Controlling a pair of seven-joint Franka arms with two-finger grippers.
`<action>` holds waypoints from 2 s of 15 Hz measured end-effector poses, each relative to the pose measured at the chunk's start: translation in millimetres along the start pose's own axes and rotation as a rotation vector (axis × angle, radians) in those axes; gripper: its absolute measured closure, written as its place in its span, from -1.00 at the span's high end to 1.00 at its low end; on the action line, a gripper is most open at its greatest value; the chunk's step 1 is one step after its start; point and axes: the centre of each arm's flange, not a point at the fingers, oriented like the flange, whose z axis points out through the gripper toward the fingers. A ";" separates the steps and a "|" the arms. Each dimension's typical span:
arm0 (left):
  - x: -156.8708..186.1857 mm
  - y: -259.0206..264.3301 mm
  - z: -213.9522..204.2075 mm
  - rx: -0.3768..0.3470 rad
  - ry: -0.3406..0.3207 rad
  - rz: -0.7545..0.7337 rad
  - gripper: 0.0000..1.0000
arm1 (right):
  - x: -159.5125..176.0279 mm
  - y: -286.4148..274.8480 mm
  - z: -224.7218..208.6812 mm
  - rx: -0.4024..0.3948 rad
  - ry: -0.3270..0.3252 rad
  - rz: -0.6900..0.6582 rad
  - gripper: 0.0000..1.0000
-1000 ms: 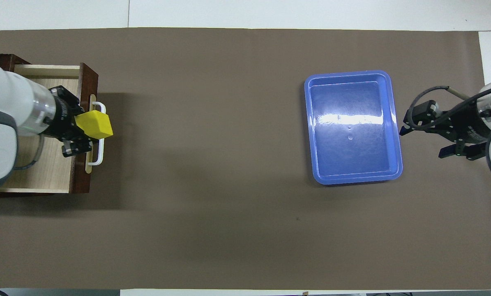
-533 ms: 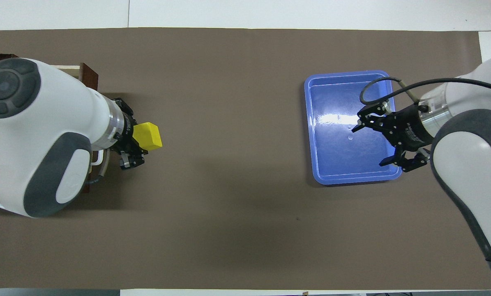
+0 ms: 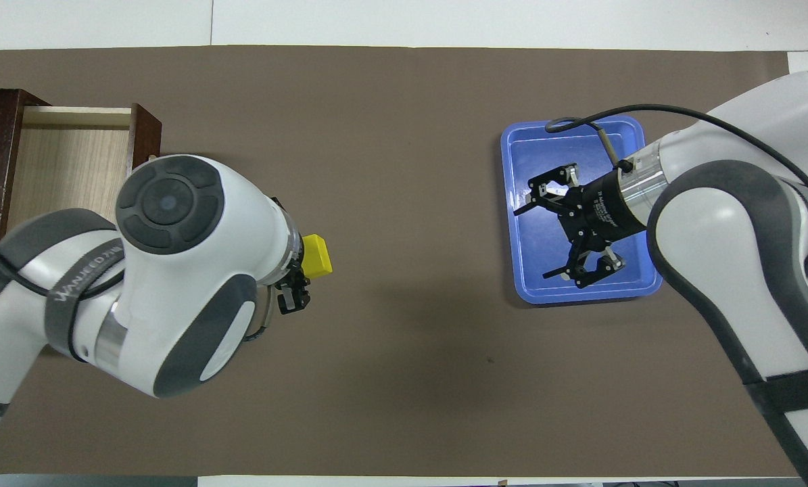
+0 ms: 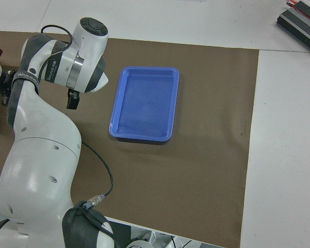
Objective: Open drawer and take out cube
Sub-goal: 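Lift the cube with the left gripper while the right gripper approaches, then grasp the cube with the right gripper while the left gripper releases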
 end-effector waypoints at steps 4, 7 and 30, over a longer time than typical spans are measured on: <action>-24.0 -8.5 -10.6 -0.023 -0.033 -0.013 0.10 | -12.8 2.1 36.6 -0.011 -0.011 0.003 1.00; -37.8 -15.5 -13.5 -0.029 -0.041 -0.006 0.10 | -12.3 -3.1 55.6 -0.006 -0.047 0.027 1.00; -47.2 -28.5 -8.8 -0.022 -0.027 0.018 0.10 | -35.9 -6.3 83.3 -0.009 -0.084 0.022 1.00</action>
